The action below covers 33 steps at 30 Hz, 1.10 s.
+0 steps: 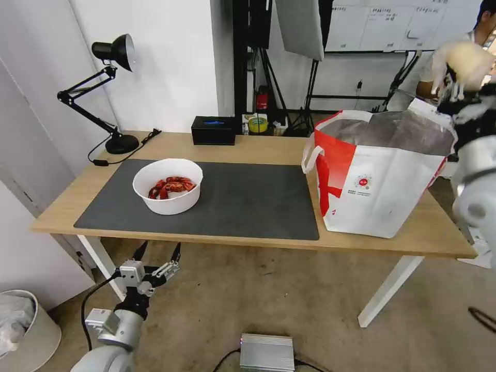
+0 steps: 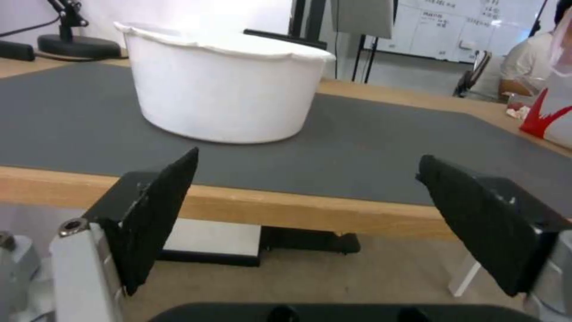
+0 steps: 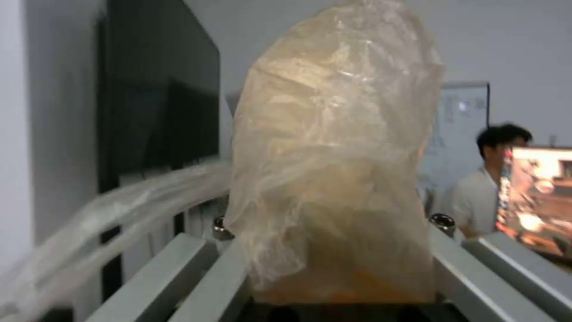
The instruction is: Pick up the trash from the table and place it into the takeout bag.
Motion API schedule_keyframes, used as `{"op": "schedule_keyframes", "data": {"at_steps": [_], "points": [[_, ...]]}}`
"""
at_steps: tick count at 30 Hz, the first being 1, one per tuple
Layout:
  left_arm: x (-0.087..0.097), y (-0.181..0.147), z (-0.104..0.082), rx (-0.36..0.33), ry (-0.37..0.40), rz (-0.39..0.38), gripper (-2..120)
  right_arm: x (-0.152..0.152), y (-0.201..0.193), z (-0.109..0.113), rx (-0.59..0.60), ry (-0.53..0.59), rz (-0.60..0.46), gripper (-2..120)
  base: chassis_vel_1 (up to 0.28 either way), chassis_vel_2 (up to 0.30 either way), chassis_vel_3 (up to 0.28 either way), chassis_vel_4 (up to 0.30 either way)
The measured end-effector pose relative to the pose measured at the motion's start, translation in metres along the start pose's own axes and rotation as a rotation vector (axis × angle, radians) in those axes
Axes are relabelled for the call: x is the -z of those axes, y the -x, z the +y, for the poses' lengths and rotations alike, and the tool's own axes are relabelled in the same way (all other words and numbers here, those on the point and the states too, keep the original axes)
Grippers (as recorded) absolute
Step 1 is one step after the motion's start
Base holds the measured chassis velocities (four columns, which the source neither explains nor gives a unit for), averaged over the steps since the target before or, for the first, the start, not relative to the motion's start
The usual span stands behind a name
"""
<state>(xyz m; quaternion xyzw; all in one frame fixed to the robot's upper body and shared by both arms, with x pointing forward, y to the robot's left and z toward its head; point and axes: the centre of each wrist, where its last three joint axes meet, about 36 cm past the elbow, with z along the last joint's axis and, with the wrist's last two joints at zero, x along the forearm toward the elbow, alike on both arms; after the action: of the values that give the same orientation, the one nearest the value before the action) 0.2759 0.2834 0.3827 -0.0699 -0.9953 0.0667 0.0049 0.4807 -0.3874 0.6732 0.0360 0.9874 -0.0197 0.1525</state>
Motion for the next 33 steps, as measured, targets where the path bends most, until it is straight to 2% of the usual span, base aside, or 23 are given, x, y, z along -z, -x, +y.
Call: {"op": "schedule_keyframes", "data": {"at_steps": [1, 4, 7, 8, 10, 11, 13, 14, 16, 20, 22, 23, 26, 27, 31, 32, 33], "points": [[0.0, 0.0, 0.0, 0.0, 0.0, 0.0, 100, 0.0, 0.0, 0.0, 0.0, 0.0, 0.0, 6, 0.0, 0.0, 0.0, 0.0], [0.0, 0.001, 0.0, 0.0, -0.001, -0.001, 100, 0.011, 0.018, -0.001, -0.004, -0.018, 0.125, 6, 0.0, 0.0, 0.0, 0.0], [0.0, 0.001, 0.0, 0.0, 0.0, -0.001, 100, 0.012, 0.02, -0.001, -0.003, -0.017, 0.141, 6, 0.0, 0.0, 0.0, 0.0], [0.0, 0.001, 0.001, 0.0, 0.001, -0.001, 100, 0.015, 0.023, -0.001, 0.0, -0.018, 0.184, 6, 0.0, 0.0, 0.0, 0.0], [0.001, 0.001, 0.002, 0.004, -0.002, -0.003, 100, 0.029, 0.034, 0.004, -0.003, 0.003, 0.374, 6, 0.0, 0.0, 0.0, 0.0], [0.001, 0.001, 0.002, 0.004, -0.002, -0.003, 100, 0.029, 0.034, 0.004, -0.003, 0.003, 0.374, 6, 0.0, 0.0, 0.0, 0.0], [0.001, 0.001, 0.002, 0.005, -0.009, -0.005, 100, 0.036, 0.04, 0.003, 0.022, 0.041, 0.504, 6, 0.0, 0.0, 0.0, 0.0], [0.001, 0.001, 0.002, 0.005, -0.009, -0.005, 100, 0.036, 0.04, 0.003, 0.022, 0.041, 0.504, 6, 0.0, 0.0, 0.0, 0.0], [0.002, 0.002, 0.002, 0.004, -0.01, -0.008, 100, 0.04, 0.047, 0.002, 0.037, 0.097, 0.604, 6, 0.0, 0.0, 0.0, 0.0], [0.003, 0.002, 0.002, 0.005, -0.012, -0.012, 100, 0.038, 0.054, 0.003, 0.015, 0.117, 0.65, 10, 0.0, 0.0, 0.0, 0.0], [0.004, 0.002, 0.002, 0.007, -0.013, -0.016, 100, 0.034, 0.056, 0.003, -0.002, 0.131, 0.677, 19, 0.0, 0.0, 0.0, 0.0], [0.004, 0.002, 0.002, 0.007, -0.013, -0.016, 100, 0.034, 0.056, 0.003, -0.002, 0.131, 0.677, 19, 0.0, 0.0, 0.0, 0.0], [0.006, 0.001, 0.001, 0.006, -0.013, -0.017, 100, 0.024, 0.054, 0.004, -0.012, 0.132, 0.698, 34, 0.0, 0.0, 0.0, 0.0], [0.006, 0.001, 0.001, 0.006, -0.013, -0.017, 100, 0.024, 0.054, 0.004, -0.012, 0.132, 0.698, 34, 0.0, 0.0, 0.0, 0.0], [0.006, 0.002, 0.001, 0.006, -0.014, -0.02, 100, 0.018, 0.05, 0.005, -0.016, 0.129, 0.699, 53, 0.0, 0.0, 0.0, 0.0], [0.006, 0.002, 0.001, 0.006, -0.014, -0.02, 100, 0.018, 0.05, 0.005, -0.016, 0.129, 0.699, 53, 0.0, 0.0, 0.0, 0.0], [0.006, 0.002, 0.001, 0.006, -0.014, -0.02, 100, 0.017, 0.049, 0.005, -0.015, 0.129, 0.695, 60, 0.0, 0.0, 0.0, 0.0]]}}
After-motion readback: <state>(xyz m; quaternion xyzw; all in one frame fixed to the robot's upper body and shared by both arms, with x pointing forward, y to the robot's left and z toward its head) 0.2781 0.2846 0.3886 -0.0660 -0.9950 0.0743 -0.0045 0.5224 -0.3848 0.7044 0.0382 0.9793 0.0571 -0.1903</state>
